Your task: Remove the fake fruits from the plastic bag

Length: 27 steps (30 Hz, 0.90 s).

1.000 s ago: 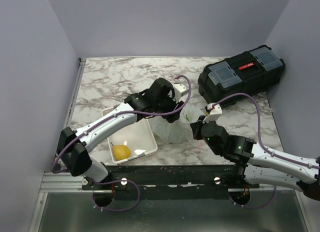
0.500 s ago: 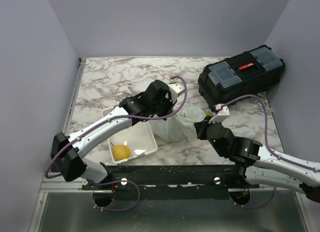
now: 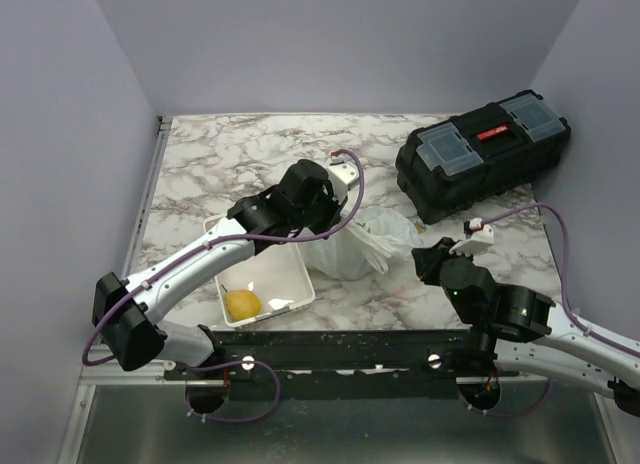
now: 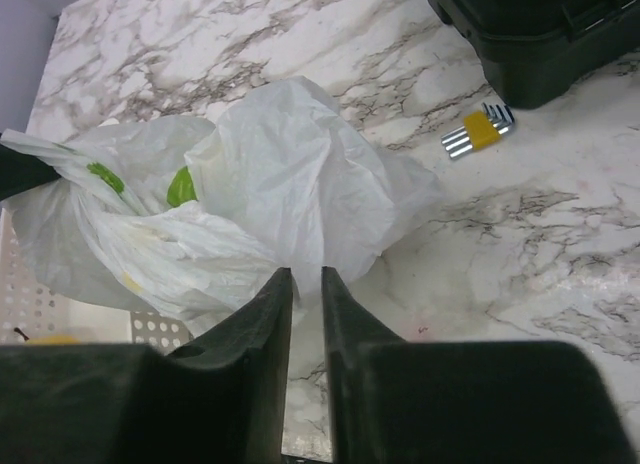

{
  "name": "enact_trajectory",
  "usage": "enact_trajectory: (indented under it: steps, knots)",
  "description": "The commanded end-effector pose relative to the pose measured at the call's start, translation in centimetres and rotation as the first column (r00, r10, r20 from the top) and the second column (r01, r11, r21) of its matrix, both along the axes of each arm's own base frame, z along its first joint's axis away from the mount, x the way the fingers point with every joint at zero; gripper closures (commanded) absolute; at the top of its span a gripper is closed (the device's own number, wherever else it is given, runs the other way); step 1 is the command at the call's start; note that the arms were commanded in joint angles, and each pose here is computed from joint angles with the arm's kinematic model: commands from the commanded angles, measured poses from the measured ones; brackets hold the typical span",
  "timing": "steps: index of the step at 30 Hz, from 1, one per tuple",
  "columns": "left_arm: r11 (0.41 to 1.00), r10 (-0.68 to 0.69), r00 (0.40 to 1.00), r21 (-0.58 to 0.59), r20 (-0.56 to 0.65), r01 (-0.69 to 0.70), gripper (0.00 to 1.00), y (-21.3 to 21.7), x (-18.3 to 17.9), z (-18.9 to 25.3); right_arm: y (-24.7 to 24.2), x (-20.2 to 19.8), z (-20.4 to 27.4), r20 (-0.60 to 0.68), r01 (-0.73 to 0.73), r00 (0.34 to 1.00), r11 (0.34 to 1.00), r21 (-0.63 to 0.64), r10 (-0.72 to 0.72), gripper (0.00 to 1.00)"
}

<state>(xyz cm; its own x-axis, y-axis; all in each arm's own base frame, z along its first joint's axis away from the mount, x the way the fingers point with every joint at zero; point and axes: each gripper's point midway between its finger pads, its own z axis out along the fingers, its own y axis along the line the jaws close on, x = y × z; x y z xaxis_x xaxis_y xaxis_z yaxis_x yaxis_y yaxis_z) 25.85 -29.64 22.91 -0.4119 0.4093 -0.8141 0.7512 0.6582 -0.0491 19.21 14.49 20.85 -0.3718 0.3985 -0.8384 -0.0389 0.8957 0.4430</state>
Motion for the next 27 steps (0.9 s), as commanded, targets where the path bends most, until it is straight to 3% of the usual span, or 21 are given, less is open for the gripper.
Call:
enact_trajectory:
  steps: [1, 5, 13, 19, 23, 27]
  knots:
    - [0.999, -0.037, 0.999, -0.039, 0.008, 0.037, 1.0, 0.0, -0.6, 1.0, 0.1, 0.1, 2.2, 0.046, -0.063, 0.997, 0.993, -0.098, 0.068, 0.73]
    - [0.995, -0.084, 0.996, -0.052, -0.011, 0.084, 1.0, -0.6, -1.3, 0.8, 3.7, 0.0, 5.0, 0.086, -0.23, 0.966, 0.963, -0.14, 0.243, 0.47]
    - [0.994, -0.098, 0.995, -0.053, -0.024, 0.097, 1.0, -0.8, -1.5, 0.7, 10.3, 1.8, 3.9, -0.016, -0.362, 0.926, 0.88, -0.308, 0.376, 0.31]
    - [0.996, -0.079, 0.997, -0.039, -0.009, 0.078, 1.0, -0.4, -1.2, 0.6, 12.1, 3.0, 0.5, -0.116, -0.384, 0.921, 0.812, -0.44, 0.372, 0.31]
    - [0.997, -0.071, 0.998, -0.039, 0.0, 0.07, 1.0, -0.2, -1.1, 0.7, 11.0, 3.5, -0.9, -0.11, -0.331, 0.942, 0.817, -0.471, 0.318, 0.31]
    - [0.998, -0.051, 0.999, -0.033, 0.001, 0.051, 1.0, 0.0, -0.8, 0.7, 8.8, 3.7, -0.9, -0.074, -0.23, 0.972, 0.858, -0.459, 0.221, 0.4]
